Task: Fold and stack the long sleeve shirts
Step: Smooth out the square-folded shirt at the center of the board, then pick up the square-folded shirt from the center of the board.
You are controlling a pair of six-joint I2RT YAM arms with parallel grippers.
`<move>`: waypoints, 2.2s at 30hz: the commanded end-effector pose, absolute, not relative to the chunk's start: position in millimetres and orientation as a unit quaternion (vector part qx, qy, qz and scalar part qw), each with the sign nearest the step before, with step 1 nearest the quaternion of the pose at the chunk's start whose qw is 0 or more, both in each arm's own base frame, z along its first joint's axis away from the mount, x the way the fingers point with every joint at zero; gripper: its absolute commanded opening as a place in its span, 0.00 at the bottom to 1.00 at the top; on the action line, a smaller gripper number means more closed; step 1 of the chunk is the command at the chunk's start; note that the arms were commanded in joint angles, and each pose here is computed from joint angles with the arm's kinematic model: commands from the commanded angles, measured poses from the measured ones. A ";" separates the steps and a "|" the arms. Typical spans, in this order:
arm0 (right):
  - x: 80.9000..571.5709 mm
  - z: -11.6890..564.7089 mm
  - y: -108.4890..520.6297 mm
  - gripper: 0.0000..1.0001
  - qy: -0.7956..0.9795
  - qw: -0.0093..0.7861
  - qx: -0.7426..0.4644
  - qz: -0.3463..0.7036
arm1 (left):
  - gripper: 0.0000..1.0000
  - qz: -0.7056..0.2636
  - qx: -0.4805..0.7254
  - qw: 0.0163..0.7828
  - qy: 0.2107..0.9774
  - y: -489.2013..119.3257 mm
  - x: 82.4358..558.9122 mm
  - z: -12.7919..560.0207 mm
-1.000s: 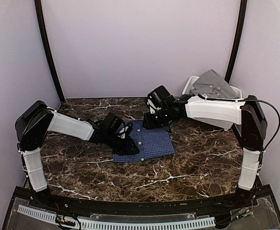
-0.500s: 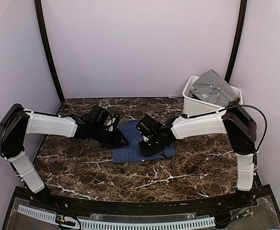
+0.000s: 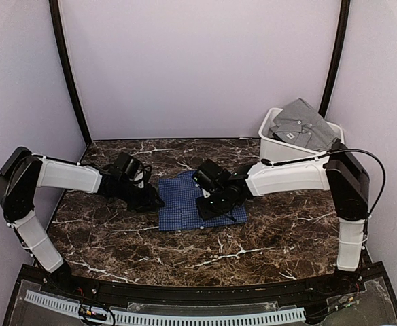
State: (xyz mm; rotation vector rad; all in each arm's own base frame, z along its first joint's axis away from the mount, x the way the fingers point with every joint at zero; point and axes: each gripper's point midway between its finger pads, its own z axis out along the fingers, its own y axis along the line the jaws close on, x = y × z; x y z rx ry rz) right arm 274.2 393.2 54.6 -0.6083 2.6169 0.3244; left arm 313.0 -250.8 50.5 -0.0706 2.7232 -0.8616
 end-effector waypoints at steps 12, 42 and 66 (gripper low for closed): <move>296.0 97.9 368.0 0.42 0.938 0.254 -0.182 0.150 | 0.38 -0.286 -0.016 0.141 0.948 -250.4 320.4 37.1; 320.5 77.7 286.2 0.43 0.944 0.253 -0.097 0.191 | 0.05 -0.299 -0.041 0.106 0.948 -259.7 322.0 18.2; 347.9 75.3 321.3 0.30 0.939 0.258 -0.141 0.176 | 0.00 -0.233 0.053 0.123 0.963 -211.5 331.2 70.9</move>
